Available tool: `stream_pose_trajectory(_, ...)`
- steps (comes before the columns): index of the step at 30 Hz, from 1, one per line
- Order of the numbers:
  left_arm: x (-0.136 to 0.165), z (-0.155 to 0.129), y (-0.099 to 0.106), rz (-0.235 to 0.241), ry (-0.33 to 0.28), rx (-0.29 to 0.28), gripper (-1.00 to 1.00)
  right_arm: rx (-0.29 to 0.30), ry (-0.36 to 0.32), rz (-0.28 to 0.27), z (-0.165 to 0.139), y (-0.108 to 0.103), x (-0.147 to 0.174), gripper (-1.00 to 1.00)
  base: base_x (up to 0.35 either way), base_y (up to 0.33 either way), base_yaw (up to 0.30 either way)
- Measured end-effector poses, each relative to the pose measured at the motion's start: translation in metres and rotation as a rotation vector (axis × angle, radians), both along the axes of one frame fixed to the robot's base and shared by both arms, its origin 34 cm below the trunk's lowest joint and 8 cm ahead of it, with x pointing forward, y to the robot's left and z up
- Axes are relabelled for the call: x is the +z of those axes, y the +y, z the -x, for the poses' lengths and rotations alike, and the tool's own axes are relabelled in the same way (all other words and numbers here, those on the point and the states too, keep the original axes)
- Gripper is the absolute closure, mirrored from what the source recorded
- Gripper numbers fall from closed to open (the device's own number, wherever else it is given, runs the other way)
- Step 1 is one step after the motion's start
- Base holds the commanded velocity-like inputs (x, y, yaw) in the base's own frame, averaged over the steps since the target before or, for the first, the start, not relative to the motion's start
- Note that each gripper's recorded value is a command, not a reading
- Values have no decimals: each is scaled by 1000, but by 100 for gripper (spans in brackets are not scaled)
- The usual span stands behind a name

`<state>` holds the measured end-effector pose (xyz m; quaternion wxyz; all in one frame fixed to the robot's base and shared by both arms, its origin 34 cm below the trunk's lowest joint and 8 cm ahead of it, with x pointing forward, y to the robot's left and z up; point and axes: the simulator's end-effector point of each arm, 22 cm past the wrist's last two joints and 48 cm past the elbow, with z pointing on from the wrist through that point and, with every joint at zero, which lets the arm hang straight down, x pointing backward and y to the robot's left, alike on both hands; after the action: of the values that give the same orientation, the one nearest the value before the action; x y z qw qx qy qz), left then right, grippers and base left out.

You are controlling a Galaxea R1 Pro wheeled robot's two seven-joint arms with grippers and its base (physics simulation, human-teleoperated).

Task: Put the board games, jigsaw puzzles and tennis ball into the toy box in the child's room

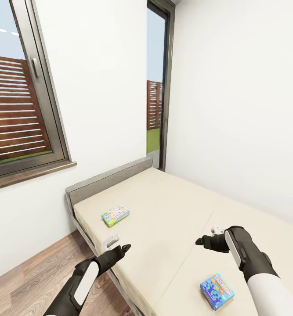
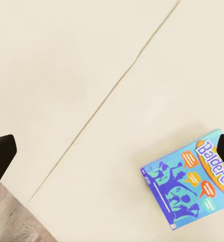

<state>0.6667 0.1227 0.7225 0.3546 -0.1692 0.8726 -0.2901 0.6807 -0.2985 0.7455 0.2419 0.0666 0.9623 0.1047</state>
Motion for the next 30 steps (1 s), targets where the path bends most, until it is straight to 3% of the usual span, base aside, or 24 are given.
stream_pose_trajectory(30,-1,0,0,-2,0,0,-100,-4,1,-2,0,-1,0,-100,0,0,0)
